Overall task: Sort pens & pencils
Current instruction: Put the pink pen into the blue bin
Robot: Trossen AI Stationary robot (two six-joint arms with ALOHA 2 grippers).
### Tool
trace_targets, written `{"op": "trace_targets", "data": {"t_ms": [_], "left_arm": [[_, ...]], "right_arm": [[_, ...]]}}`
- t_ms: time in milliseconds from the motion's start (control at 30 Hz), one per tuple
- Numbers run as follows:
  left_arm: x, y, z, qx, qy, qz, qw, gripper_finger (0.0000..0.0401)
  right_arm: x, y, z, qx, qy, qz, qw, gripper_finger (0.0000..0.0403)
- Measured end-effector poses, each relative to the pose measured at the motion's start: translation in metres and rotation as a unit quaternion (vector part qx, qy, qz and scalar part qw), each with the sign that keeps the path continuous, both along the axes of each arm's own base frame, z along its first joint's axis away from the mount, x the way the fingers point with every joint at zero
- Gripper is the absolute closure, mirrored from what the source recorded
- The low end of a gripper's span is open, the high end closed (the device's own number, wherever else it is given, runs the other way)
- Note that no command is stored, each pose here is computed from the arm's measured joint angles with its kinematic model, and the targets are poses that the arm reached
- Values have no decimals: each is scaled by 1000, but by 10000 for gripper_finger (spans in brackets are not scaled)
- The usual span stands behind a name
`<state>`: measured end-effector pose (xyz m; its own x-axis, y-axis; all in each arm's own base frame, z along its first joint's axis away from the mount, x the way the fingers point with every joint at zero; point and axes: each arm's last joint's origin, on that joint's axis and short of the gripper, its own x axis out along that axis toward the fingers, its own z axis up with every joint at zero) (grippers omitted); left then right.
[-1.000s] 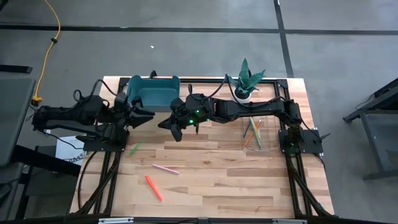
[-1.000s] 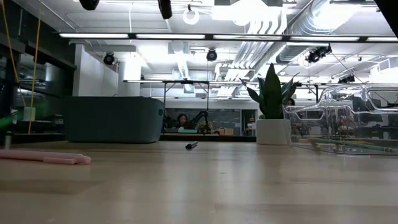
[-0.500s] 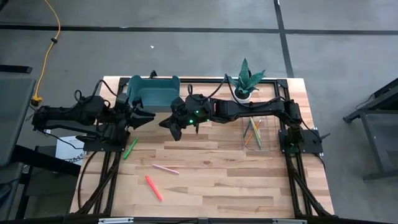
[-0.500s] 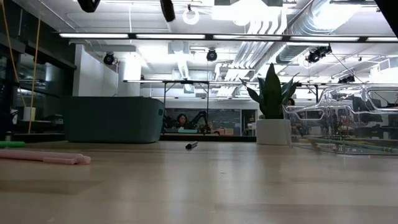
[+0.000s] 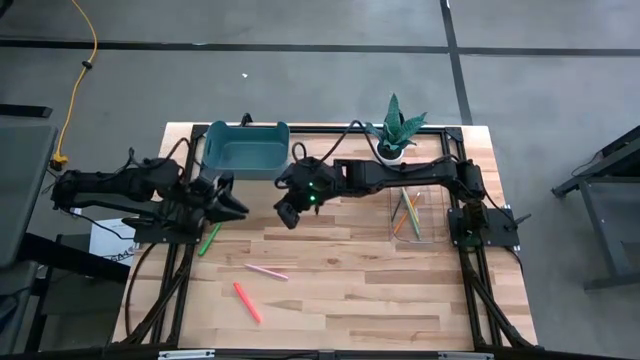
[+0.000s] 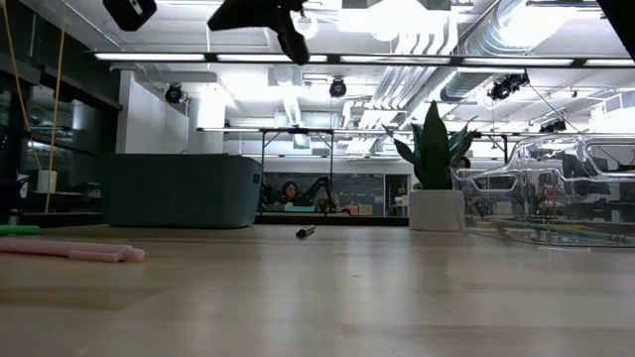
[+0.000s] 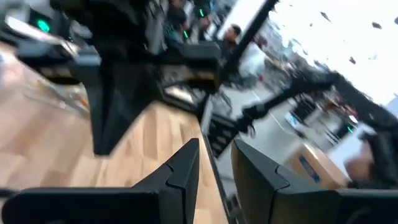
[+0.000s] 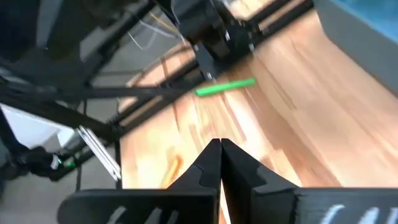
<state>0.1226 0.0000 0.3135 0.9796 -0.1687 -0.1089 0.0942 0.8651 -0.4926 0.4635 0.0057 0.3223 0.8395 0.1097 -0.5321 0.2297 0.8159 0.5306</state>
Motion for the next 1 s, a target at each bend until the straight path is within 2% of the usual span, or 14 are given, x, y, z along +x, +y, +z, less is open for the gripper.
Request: {"op": "trace_targets", "data": {"t_ms": [300,567,833,1000], "left_arm": [[-2,-3,-21,46,97,-62,992,318],[14,-8,-35,78,149,-134,977,318],[25,-32,-56,131,227,-211,942,318],[24,-45,-68,181,280,-206,920,318]], "right_arm": [[-7,15,-11,15,62,5,998,403],[-11,27,-15,25,89,-27,995,403],[-18,58,-20,28,121,-53,991,403],[-23,76,-21,15,125,-91,988,403]]}}
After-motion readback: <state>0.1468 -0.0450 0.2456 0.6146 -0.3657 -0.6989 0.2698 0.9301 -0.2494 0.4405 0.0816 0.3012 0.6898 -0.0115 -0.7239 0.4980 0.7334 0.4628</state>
